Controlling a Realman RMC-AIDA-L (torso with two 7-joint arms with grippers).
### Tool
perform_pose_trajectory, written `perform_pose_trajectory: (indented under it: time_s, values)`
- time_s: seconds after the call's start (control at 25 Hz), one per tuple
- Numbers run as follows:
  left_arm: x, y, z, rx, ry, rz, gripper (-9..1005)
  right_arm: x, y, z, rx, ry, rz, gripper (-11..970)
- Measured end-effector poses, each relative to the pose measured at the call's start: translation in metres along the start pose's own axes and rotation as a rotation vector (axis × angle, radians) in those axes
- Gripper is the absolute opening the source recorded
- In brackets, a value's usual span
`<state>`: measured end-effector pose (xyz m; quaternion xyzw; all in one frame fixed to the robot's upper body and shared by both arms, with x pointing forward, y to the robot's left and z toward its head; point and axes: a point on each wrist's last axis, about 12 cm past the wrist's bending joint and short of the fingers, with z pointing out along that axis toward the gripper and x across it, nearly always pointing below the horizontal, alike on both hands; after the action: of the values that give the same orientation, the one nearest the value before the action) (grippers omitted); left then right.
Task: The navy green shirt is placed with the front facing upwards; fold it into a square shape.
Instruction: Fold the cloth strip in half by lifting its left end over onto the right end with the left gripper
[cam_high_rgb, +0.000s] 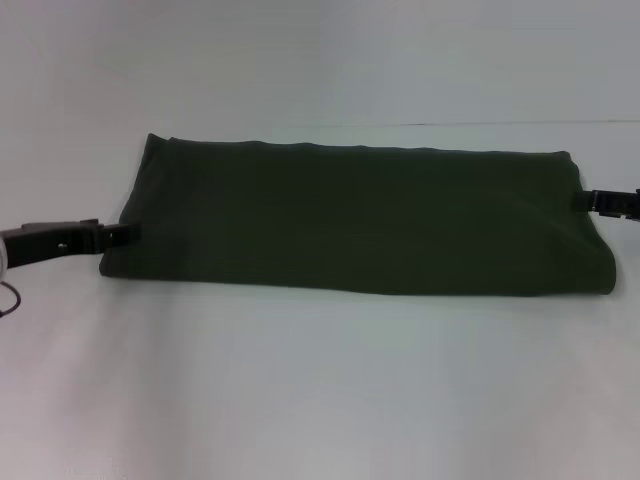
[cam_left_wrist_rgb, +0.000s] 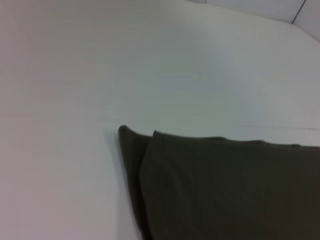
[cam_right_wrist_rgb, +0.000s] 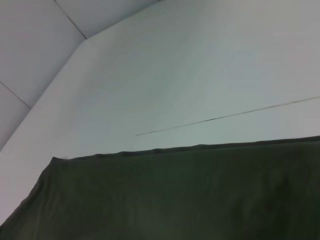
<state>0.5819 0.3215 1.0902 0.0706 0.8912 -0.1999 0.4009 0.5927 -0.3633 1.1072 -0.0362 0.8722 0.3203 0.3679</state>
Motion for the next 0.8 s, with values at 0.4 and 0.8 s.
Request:
perform_pose_trajectory:
  time_s: [0.4, 0.8]
  values:
    - [0.016, 0.005, 0.007, -0.03, 0.02, 0.018, 669, 0.002, 0.001, 0.002, -0.006, 0.002, 0.006, 676]
    - [0.021, 0.006, 0.011, -0.048, 0.039, 0.031, 669, 0.004, 0.002, 0.004, -0.006, -0.002, 0.013, 675]
